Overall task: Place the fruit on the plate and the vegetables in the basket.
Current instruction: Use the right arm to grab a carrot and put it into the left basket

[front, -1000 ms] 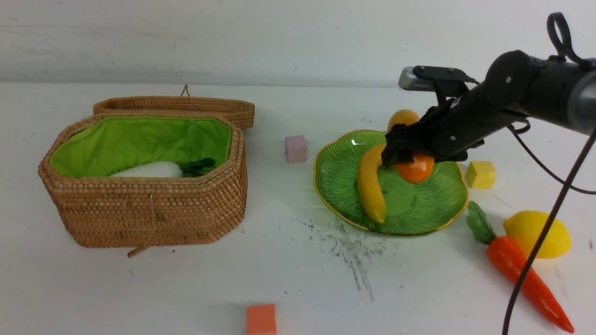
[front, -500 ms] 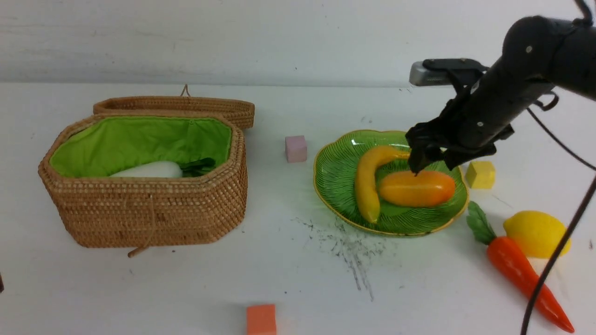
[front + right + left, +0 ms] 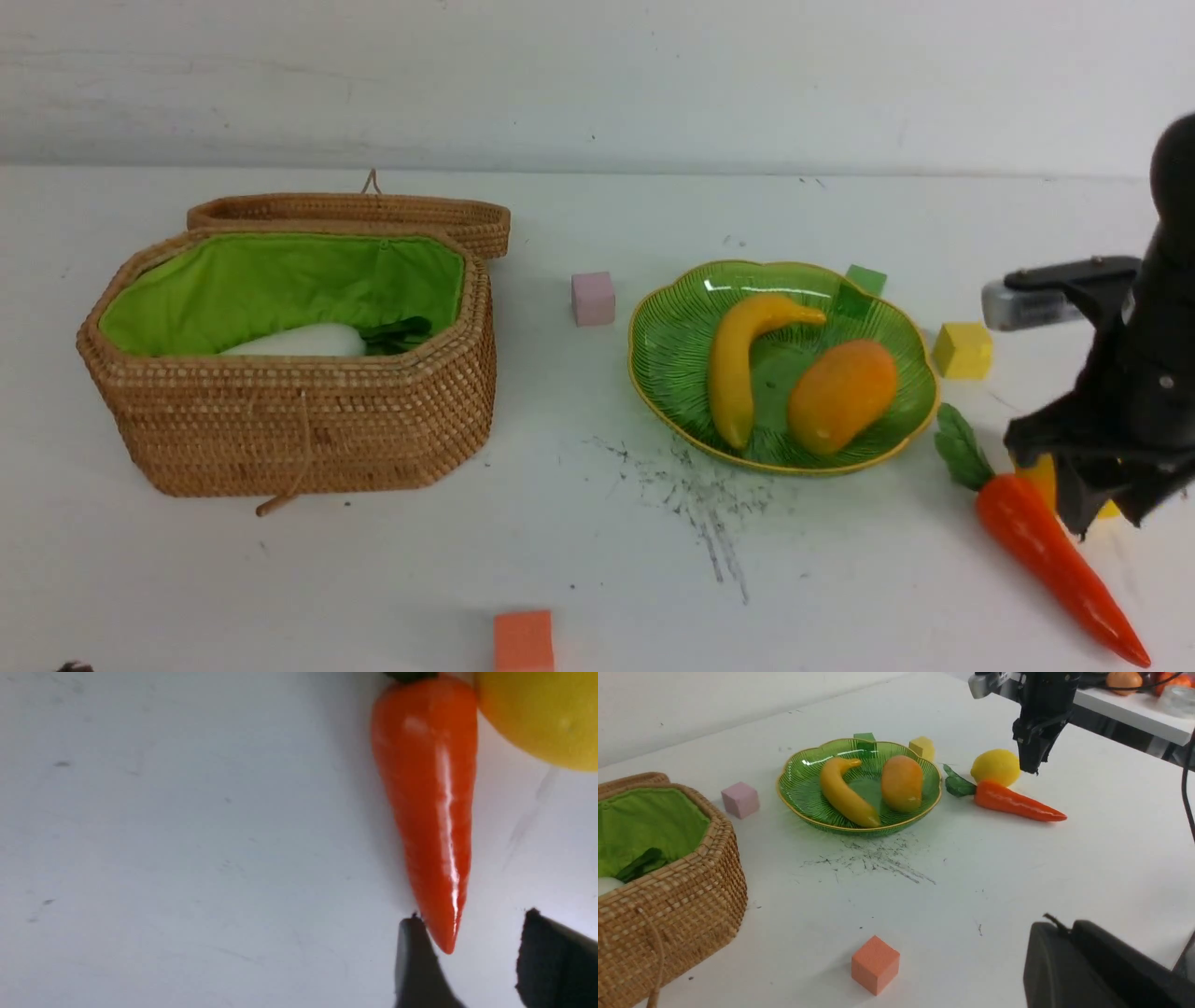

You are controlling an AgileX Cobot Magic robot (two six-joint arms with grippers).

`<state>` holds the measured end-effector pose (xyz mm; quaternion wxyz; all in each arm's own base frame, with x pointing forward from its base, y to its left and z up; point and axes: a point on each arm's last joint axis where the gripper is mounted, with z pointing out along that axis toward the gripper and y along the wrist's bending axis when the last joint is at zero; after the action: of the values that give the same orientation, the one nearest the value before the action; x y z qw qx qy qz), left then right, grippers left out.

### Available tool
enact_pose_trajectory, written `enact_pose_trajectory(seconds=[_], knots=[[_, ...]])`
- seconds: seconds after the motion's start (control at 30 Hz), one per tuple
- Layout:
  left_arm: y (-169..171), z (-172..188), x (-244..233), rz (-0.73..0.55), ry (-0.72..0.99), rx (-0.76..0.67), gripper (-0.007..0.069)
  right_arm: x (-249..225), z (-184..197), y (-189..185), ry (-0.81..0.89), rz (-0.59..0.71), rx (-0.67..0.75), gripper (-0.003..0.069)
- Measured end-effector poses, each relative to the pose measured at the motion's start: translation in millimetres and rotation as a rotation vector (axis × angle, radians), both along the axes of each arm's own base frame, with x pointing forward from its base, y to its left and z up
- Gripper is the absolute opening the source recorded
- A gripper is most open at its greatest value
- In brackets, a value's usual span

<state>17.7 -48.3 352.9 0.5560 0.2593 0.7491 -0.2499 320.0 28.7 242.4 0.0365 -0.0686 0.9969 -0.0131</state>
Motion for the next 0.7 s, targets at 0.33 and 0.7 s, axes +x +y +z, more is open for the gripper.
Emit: enact_pose_trajectory(seconds=[0.33, 0.7], knots=[[-0.7, 0.0, -0.7, -0.010, 0.003, -0.003, 0.0036, 1.0, -62.9, -20.5, -0.053, 0.005, 0.093, 0.0628], [-0.7, 0.0, -0.7, -0.010, 0.003, -0.003, 0.0036, 11.0, -86.0, -19.5, -0.042, 0.059, 0.106, 0.0353]])
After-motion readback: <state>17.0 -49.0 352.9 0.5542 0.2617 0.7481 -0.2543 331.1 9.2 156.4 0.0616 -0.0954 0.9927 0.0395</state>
